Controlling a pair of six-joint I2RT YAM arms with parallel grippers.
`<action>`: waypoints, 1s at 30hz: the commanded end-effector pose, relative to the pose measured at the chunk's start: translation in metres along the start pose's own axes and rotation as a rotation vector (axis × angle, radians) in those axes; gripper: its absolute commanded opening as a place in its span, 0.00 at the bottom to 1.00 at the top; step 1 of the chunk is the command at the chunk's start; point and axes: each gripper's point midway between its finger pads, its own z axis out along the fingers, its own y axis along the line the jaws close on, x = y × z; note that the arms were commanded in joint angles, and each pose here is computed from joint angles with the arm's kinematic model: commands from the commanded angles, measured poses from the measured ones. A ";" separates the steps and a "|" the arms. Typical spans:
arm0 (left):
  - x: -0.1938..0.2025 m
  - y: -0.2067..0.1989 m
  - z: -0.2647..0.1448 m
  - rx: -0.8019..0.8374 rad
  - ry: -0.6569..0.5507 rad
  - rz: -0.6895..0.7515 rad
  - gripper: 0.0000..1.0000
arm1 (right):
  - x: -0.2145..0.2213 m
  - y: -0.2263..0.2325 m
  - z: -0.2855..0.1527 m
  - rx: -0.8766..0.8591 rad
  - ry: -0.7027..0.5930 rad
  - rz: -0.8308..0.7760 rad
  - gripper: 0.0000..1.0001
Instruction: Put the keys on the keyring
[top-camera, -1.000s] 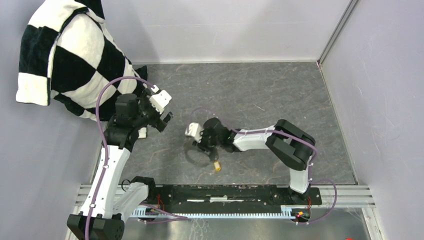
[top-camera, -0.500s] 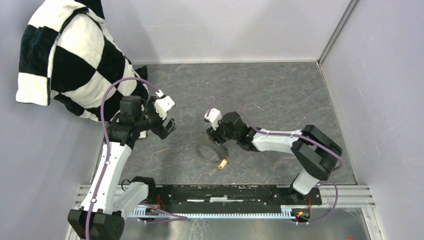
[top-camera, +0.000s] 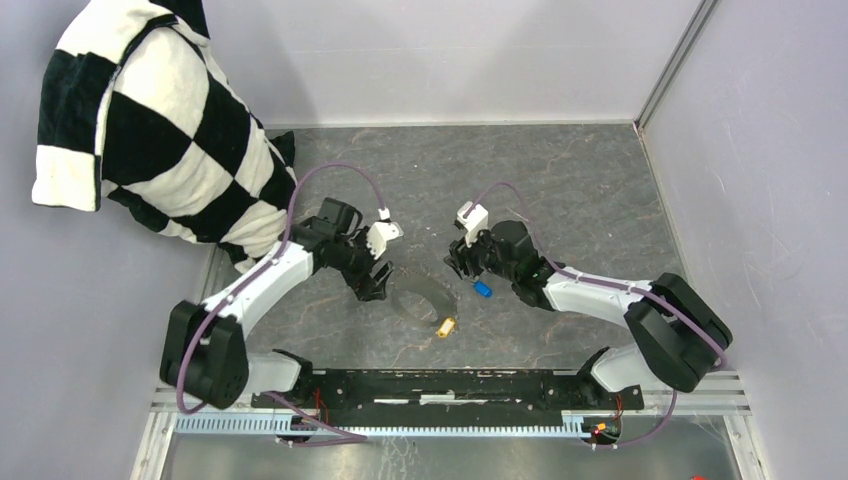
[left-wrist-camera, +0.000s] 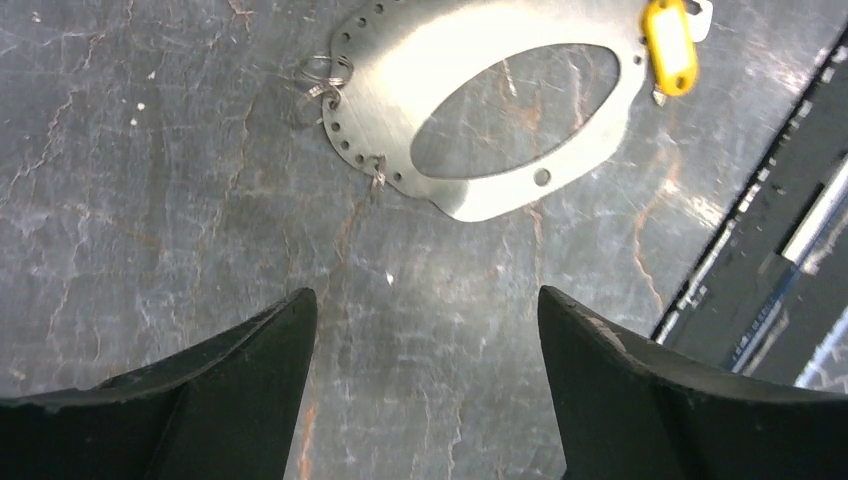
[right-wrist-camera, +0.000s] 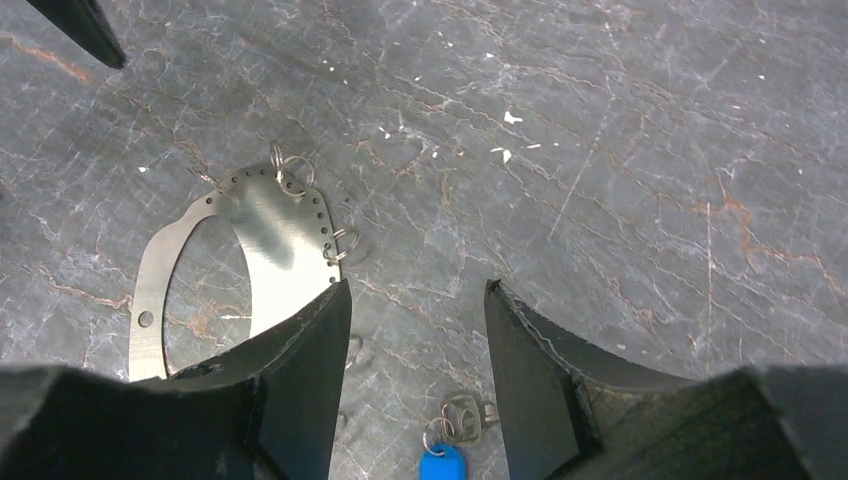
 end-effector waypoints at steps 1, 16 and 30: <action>-0.018 0.022 0.026 -0.062 -0.002 -0.052 0.85 | -0.034 -0.005 -0.011 0.007 -0.144 0.035 0.57; -0.023 0.036 0.070 -0.044 0.063 -0.044 0.71 | -0.036 -0.007 -0.018 -0.013 -0.187 0.059 0.48; -0.002 0.018 0.078 0.034 0.136 -0.069 0.40 | -0.034 -0.015 -0.022 -0.001 -0.193 0.074 0.42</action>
